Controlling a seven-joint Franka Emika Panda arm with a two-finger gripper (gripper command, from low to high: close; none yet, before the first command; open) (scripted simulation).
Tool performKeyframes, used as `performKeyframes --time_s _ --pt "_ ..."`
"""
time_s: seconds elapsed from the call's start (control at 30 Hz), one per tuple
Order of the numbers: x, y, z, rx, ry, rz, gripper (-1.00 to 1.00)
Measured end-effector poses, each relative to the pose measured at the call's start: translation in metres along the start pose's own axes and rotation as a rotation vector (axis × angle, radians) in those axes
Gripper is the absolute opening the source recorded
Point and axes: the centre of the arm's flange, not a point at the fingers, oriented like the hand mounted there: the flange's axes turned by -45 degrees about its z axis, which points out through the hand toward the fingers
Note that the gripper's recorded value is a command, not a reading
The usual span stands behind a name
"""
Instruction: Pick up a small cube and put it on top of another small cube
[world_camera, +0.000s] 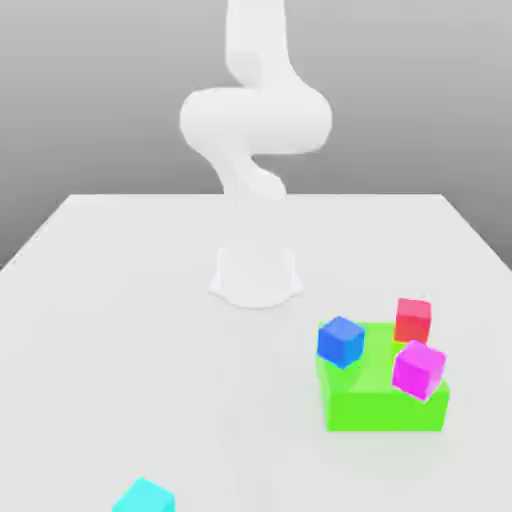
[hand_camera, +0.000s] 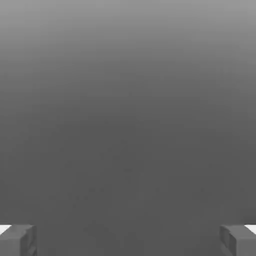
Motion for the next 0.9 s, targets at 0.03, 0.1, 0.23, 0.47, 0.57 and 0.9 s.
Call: performKeyframes --time_s 0.03,0.1,0.23,0.47,0.57,0.9 --pt "0.001 0.003 0.019 -0.006 -0.027 0.015 0.00" --pt "0.001 0.010 0.056 -0.018 -0.078 0.045 0.00" --pt "-0.006 0.025 0.127 -0.041 -0.177 0.103 0.00" --pt "-0.044 0.055 0.246 -0.087 -0.349 0.208 0.00" --pt "-0.070 0.070 0.294 -0.109 -0.422 0.256 0.00" --pt "-0.191 0.113 0.429 -0.180 -0.664 0.409 0.00"
